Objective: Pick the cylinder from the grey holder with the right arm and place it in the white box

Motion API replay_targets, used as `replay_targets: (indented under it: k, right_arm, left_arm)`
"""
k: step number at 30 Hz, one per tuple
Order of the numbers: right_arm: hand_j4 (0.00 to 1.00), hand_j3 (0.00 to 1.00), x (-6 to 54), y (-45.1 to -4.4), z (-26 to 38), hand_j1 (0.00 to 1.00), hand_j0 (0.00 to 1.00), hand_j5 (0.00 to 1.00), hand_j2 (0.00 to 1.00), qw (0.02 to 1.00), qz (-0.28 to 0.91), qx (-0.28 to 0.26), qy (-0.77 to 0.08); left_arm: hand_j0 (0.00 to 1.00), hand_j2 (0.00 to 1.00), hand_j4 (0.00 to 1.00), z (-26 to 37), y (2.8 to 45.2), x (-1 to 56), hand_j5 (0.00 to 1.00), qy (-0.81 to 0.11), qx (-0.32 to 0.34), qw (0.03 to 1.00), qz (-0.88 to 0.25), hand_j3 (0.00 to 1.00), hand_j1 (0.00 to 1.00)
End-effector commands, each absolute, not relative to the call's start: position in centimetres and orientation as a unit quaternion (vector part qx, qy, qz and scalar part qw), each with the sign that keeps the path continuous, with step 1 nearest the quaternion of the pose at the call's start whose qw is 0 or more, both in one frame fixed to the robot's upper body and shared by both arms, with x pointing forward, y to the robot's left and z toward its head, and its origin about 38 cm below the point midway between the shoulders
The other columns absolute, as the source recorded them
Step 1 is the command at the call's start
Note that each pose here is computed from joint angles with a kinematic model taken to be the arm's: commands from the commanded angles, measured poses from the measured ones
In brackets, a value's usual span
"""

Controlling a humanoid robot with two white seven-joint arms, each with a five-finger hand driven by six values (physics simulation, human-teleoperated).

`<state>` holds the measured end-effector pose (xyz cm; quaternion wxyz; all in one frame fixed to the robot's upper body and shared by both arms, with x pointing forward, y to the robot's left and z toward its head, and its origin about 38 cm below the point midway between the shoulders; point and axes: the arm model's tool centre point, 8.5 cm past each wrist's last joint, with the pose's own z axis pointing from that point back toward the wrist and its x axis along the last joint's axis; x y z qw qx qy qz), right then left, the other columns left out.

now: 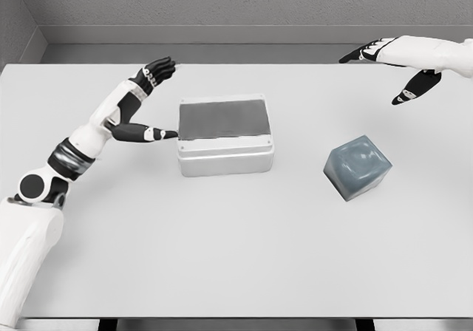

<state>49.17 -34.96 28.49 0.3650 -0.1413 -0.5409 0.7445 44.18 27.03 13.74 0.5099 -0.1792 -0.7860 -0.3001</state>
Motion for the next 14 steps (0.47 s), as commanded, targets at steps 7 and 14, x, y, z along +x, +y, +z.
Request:
replay_targets:
  k: [7, 14]
  right_arm:
    - [1.0, 1.0, 49.2, -35.0, 28.6, 1.0, 1.0, 1.0, 1.0, 0.367, 0.742, -0.141, -0.543]
    - [1.0, 1.0, 49.2, -35.1, 28.6, 1.0, 1.0, 1.0, 1.0, 0.367, 0.742, -0.141, -0.543]
  left_arm:
    - [1.0, 1.0, 1.0, 15.4, 39.7, 44.4, 1.0, -0.702, -0.082, 0.647, -0.286, 1.0, 1.0]
    - [1.0, 1.0, 1.0, 15.5, 39.9, 44.1, 1.0, -0.712, -0.082, 0.635, -0.288, 1.0, 1.0]
